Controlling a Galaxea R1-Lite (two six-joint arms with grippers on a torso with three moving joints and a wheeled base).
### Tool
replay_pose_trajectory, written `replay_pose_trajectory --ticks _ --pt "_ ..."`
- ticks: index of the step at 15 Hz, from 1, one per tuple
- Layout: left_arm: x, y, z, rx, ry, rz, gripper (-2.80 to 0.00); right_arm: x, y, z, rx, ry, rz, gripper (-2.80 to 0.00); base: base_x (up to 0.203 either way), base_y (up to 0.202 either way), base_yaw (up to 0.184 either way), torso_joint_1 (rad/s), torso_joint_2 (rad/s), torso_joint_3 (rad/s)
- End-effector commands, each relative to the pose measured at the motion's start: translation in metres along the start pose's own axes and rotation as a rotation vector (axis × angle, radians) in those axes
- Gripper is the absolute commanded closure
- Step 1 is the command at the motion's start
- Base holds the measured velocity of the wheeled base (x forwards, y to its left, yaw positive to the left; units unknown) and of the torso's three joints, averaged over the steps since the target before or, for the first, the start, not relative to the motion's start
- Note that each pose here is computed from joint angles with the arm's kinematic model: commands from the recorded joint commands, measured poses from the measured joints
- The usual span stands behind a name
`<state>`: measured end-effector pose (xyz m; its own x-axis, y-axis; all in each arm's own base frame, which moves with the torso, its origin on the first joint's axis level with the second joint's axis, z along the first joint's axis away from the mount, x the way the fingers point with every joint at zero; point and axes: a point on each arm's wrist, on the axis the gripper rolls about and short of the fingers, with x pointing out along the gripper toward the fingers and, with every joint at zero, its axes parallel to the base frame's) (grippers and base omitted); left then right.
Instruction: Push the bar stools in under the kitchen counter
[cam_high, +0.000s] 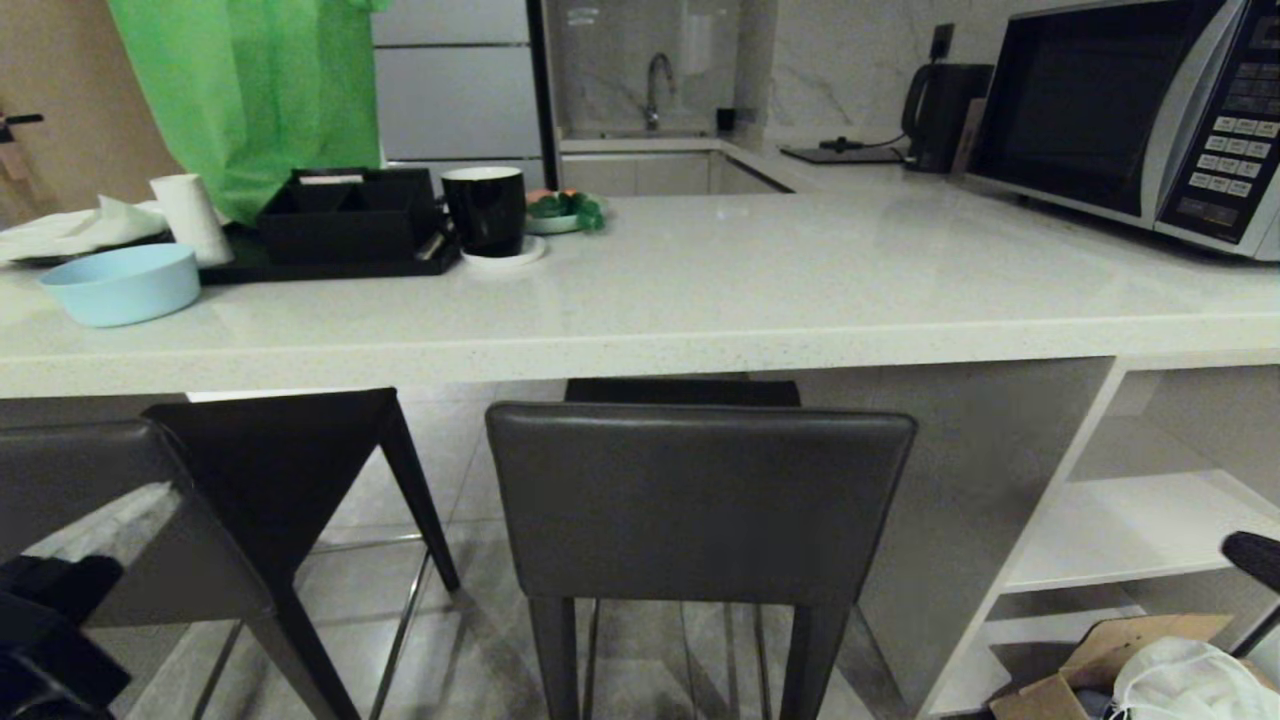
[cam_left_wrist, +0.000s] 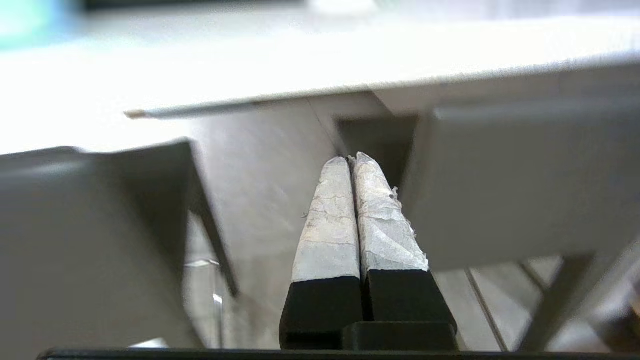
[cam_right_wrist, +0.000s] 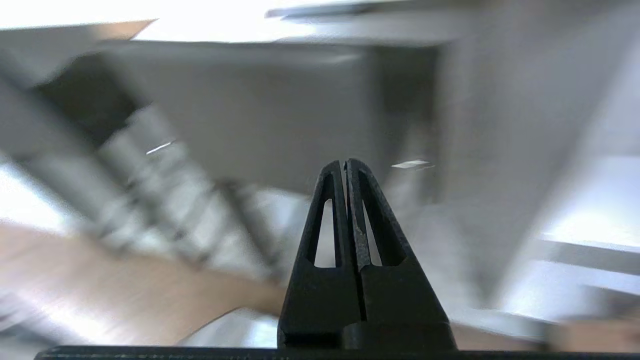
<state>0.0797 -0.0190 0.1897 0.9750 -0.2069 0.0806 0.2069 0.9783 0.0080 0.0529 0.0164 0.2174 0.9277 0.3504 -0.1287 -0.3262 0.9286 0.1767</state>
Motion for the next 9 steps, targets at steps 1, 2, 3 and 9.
replay_pose_trajectory --ticks 1,2,3,9 --pt "-0.057 0.004 0.016 0.008 -0.160 0.093 0.00 -0.049 0.004 -0.002 -0.084 -0.187 -0.107 0.00 0.000 0.000 0.000 0.000 0.00 0.000" --pt "-0.071 0.004 0.015 0.014 -0.190 0.132 0.00 -0.058 0.005 -0.005 -0.130 -0.216 -0.147 0.00 0.000 0.000 0.000 0.000 0.00 0.000" --pt "-0.082 0.003 0.013 0.020 -0.205 0.151 0.00 -0.065 0.007 -0.008 -0.165 -0.233 -0.182 0.00 0.000 0.000 0.000 0.000 0.00 0.000" --pt "-0.114 -0.007 -0.027 0.075 -0.160 0.103 0.00 -0.090 0.013 -0.045 -0.243 -0.242 -0.297 0.00 0.000 0.000 0.000 0.000 0.00 0.000"
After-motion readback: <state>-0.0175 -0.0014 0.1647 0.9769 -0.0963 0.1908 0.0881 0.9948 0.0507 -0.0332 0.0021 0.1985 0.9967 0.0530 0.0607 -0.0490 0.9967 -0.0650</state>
